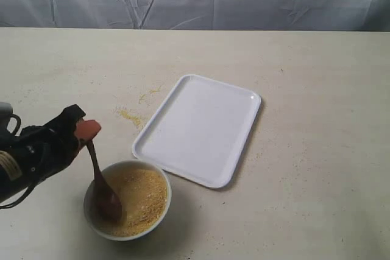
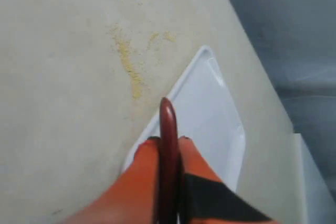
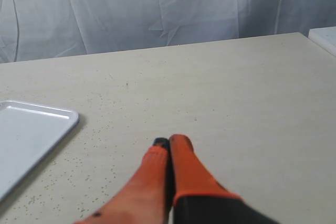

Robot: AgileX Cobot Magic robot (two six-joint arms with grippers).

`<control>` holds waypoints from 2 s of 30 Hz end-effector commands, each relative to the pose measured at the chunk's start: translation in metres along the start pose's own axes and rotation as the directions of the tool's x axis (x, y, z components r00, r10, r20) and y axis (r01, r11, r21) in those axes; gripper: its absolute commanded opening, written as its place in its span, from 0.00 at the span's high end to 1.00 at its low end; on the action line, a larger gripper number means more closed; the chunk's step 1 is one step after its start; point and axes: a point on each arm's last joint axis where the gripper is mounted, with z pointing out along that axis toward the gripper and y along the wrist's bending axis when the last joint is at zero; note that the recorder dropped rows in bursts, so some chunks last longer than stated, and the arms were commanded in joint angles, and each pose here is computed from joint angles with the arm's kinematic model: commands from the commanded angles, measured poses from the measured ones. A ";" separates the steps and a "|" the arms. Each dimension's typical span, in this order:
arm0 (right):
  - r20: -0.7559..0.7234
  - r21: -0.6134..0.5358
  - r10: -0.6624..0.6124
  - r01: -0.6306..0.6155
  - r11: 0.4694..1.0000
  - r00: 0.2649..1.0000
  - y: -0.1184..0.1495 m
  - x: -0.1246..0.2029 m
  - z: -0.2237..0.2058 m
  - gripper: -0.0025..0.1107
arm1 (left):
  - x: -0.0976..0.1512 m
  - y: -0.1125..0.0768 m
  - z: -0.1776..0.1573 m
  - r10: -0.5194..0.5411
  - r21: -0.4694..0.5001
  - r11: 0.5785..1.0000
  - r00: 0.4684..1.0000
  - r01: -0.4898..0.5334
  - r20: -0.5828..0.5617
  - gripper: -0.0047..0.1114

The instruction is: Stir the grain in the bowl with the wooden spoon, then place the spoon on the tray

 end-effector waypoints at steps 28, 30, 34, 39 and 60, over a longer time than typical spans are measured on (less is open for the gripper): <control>0.012 -0.004 -0.001 0.001 1.000 1.000 0.000 0.000 0.000 0.98 | 0.013 -0.057 -0.030 0.816 0.378 0.397 0.511 -0.836 0.272 0.96; 0.012 -0.004 -0.001 0.001 1.000 1.000 0.000 0.000 0.000 0.98 | 0.016 -0.061 -0.033 0.808 0.428 0.351 0.501 -0.833 0.311 0.96; 0.012 -0.004 -0.001 0.001 1.000 1.000 0.000 0.000 0.000 0.98 | 0.014 -0.067 -0.035 0.781 0.446 0.338 0.511 -0.829 0.359 0.96; 0.012 -0.004 -0.001 0.001 1.000 1.000 0.000 0.000 0.000 0.98 | 0.010 -0.074 -0.033 0.768 0.442 0.330 0.509 -0.834 0.388 0.96; 0.012 -0.004 -0.001 0.001 1.000 1.000 0.000 0.000 0.000 0.98 | 0.008 -0.075 -0.032 0.760 0.428 0.347 0.518 -0.835 0.393 0.96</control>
